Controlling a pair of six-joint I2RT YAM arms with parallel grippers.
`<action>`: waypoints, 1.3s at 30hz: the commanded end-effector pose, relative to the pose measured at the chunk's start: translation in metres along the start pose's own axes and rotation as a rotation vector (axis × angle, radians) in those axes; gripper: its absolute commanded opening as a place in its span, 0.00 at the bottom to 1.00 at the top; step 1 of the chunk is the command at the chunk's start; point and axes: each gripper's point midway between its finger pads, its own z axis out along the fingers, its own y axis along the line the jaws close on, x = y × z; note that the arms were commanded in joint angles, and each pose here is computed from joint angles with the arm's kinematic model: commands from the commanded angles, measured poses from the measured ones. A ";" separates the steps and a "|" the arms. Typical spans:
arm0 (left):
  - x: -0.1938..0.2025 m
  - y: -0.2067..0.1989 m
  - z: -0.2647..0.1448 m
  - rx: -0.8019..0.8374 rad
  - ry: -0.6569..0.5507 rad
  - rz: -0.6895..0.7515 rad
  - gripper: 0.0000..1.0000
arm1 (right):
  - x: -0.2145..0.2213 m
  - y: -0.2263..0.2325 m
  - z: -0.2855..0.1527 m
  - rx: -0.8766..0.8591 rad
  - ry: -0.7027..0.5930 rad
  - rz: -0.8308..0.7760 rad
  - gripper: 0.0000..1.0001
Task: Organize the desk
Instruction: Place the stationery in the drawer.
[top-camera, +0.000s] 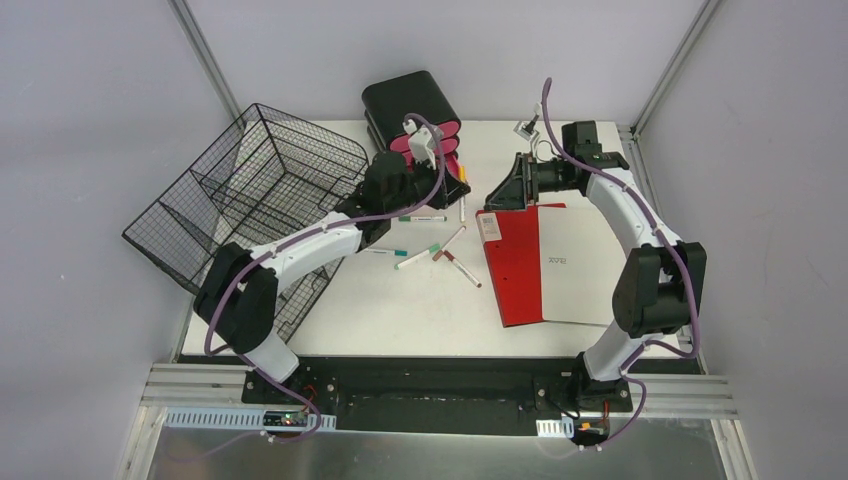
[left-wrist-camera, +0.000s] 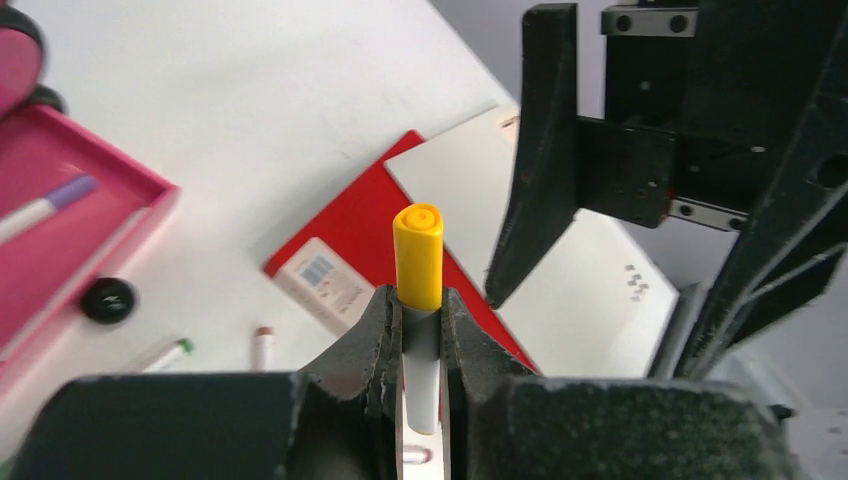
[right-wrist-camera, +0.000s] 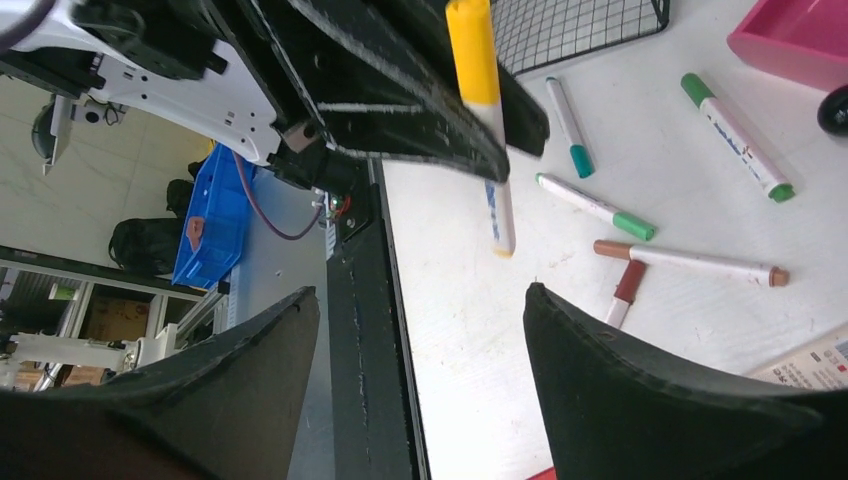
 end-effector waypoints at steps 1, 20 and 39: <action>-0.026 0.010 -0.014 -0.114 0.022 0.250 0.00 | -0.002 0.008 -0.003 0.032 0.017 -0.096 0.77; -0.047 0.101 0.002 -0.470 0.217 0.791 0.00 | 0.003 -0.002 -0.003 0.058 0.036 -0.093 0.79; -0.041 0.173 0.052 -0.636 0.356 1.079 0.00 | 0.010 -0.021 -0.011 0.097 0.070 -0.072 0.80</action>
